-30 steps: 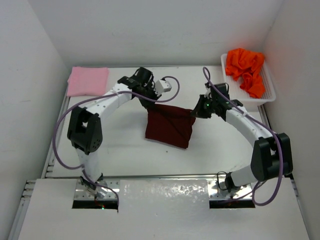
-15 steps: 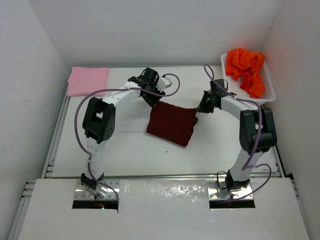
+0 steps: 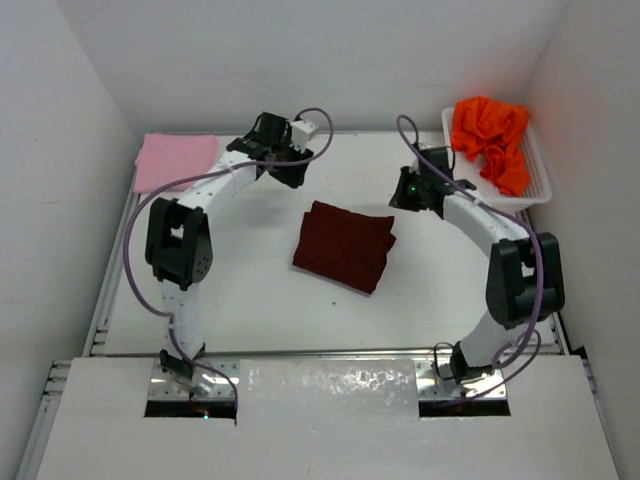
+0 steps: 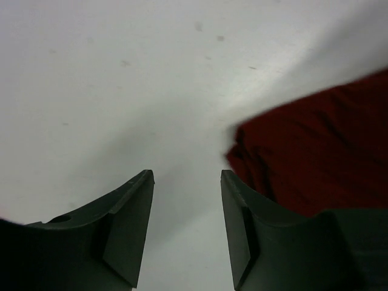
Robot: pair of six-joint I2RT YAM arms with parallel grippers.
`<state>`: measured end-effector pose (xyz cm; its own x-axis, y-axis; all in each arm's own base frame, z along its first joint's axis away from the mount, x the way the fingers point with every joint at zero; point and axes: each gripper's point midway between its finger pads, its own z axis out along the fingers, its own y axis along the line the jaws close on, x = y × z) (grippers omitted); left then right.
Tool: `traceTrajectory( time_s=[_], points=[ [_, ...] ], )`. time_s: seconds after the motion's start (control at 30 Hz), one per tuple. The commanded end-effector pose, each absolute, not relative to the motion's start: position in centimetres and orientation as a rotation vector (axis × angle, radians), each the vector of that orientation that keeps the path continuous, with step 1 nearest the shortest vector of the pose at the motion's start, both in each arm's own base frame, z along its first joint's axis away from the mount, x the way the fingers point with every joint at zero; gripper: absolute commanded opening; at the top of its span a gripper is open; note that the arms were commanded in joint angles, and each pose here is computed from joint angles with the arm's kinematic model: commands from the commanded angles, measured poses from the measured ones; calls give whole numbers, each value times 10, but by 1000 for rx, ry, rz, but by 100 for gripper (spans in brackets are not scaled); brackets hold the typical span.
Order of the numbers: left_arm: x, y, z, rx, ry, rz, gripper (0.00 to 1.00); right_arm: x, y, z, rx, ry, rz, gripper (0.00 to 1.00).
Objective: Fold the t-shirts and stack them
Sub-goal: Fold the long partially folded tshirt into a neat square
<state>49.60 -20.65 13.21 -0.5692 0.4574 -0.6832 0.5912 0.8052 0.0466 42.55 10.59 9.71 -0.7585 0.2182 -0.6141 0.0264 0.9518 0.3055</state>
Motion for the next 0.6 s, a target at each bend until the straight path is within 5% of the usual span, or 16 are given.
traceTrajectory(
  time_s=[0.0,0.27,0.57],
  points=[
    [450,-265,142,835,2227,-581,45,409,158,94,68,2383,561,17],
    [420,-268,51,753,2409,-684,44,405,154,4,347,2503,637,7],
    [407,-218,-31,627,2600,-406,44,435,112,-22,313,2559,383,5]
  ],
)
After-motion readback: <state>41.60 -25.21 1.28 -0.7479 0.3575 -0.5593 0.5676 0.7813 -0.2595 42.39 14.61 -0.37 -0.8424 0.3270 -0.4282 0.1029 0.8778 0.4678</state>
